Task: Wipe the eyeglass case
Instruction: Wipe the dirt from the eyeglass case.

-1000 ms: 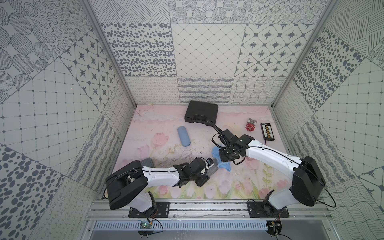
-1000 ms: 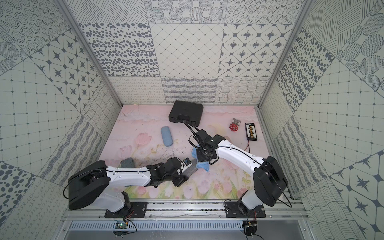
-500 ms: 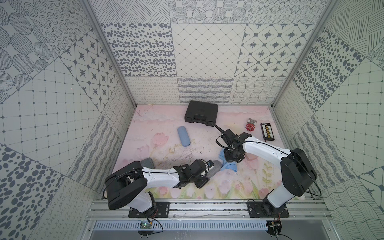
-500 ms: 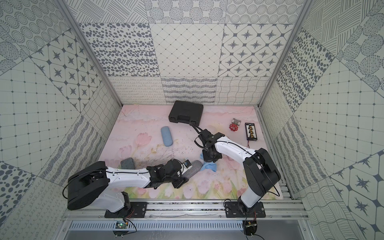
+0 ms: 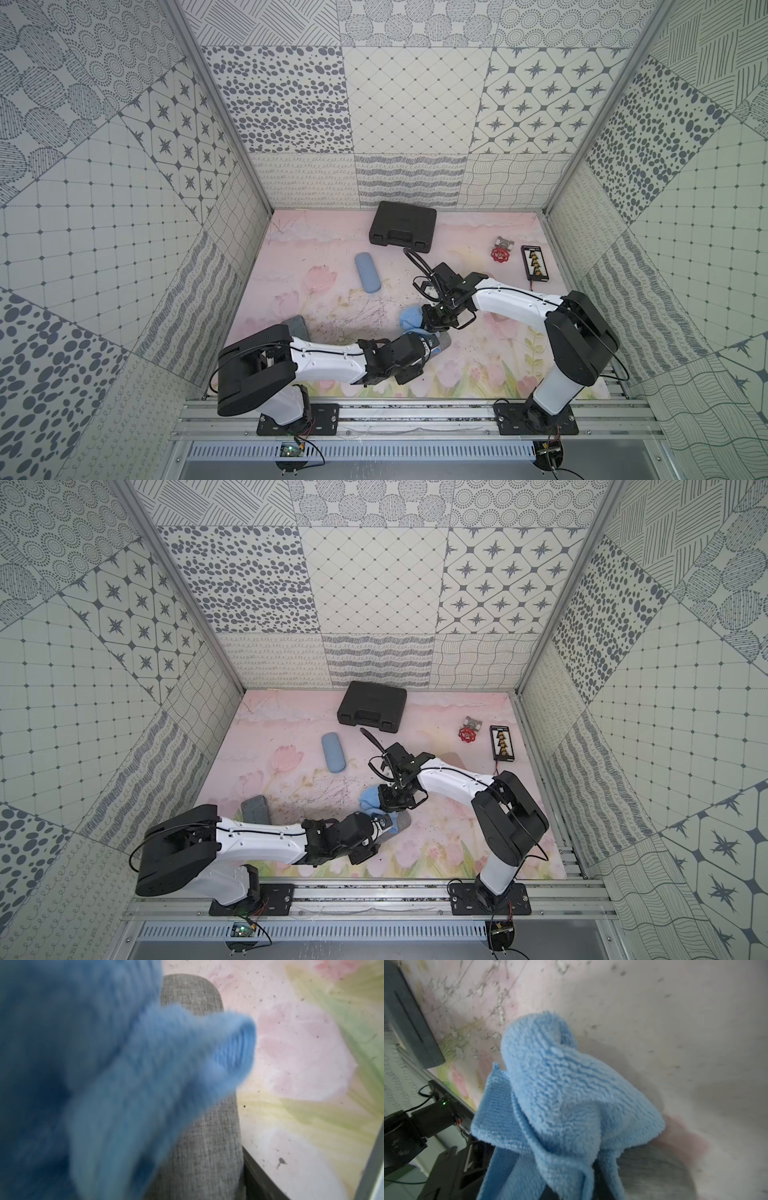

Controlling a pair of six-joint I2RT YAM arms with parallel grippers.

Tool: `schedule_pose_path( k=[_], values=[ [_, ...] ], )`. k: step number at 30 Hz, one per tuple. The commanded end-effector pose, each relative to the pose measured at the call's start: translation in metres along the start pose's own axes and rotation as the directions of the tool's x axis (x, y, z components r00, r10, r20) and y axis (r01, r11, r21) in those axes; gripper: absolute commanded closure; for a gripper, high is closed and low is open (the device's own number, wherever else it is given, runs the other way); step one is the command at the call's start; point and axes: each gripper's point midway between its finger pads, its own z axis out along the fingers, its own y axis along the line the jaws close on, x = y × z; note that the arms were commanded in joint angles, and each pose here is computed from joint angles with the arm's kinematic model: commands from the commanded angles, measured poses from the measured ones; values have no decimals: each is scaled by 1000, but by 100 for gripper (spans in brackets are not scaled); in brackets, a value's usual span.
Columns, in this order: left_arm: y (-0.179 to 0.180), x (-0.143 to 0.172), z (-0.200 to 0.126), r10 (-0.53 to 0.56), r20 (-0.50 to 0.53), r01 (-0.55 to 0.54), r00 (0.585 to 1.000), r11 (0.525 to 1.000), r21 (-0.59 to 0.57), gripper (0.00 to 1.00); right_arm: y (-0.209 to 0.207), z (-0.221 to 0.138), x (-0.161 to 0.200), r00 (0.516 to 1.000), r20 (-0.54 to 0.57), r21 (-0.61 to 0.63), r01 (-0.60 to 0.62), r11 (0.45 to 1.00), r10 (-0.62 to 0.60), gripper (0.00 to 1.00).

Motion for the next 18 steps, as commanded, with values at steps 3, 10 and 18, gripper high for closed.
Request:
schedule_pose_path(
  k=[3,10,18],
  values=[
    [27,1,-4,13,-28,-17,1000,986,-164,64,-102,-52,5,999,-11,525,50,850,-51,100],
    [21,0,-1,-2,-25,-1,1000,991,-137,64,37,-34,-6,986,63,106,147,983,-154,100],
    [21,7,-4,-111,-10,109,994,985,-131,64,-17,14,46,984,-103,-96,-152,984,142,100]
  ],
)
